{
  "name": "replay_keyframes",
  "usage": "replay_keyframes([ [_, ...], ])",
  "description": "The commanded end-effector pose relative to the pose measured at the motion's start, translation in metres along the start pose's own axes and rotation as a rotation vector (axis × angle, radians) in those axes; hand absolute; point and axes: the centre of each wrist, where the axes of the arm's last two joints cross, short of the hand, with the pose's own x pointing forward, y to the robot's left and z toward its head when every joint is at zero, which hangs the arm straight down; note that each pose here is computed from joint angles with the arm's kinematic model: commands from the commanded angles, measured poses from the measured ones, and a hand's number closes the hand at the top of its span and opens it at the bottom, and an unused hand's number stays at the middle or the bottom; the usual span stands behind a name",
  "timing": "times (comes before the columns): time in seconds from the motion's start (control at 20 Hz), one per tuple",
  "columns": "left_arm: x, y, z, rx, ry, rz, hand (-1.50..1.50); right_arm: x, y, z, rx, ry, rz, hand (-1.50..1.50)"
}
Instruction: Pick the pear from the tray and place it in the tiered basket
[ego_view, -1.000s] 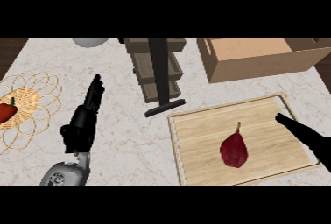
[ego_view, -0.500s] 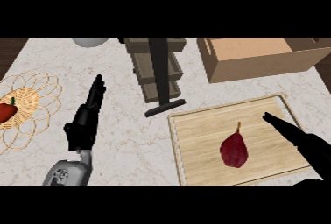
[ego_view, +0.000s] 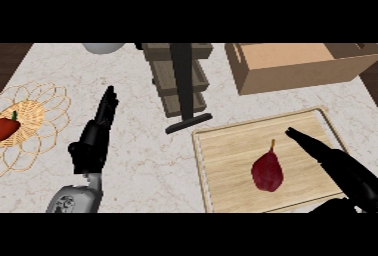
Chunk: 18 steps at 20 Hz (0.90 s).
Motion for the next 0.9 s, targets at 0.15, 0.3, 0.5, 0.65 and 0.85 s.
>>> replay_keyframes([
  [0.15,0.003,-0.002,-0.002,-0.008,-0.006,0.016,0.0,-0.004,0.001,-0.021,0.025,0.021,-0.002,-1.5],
  [0.3,0.016,0.009,0.005,0.01,-0.008,0.004,0.0,-0.006,0.024,-0.01,0.005,0.005,-0.003,-1.5],
  [0.5,-0.016,0.003,-0.007,0.006,-0.015,-0.002,0.0,0.007,0.017,-0.032,0.009,0.004,-0.019,-1.5],
  [0.65,0.014,-0.016,0.0,0.003,0.017,0.01,0.0,-0.003,0.032,-0.012,0.029,0.017,-0.021,-1.5],
  [0.85,0.003,0.004,0.007,0.009,0.0,0.021,0.0,-0.018,0.037,-0.035,0.016,0.008,-0.042,-1.5],
])
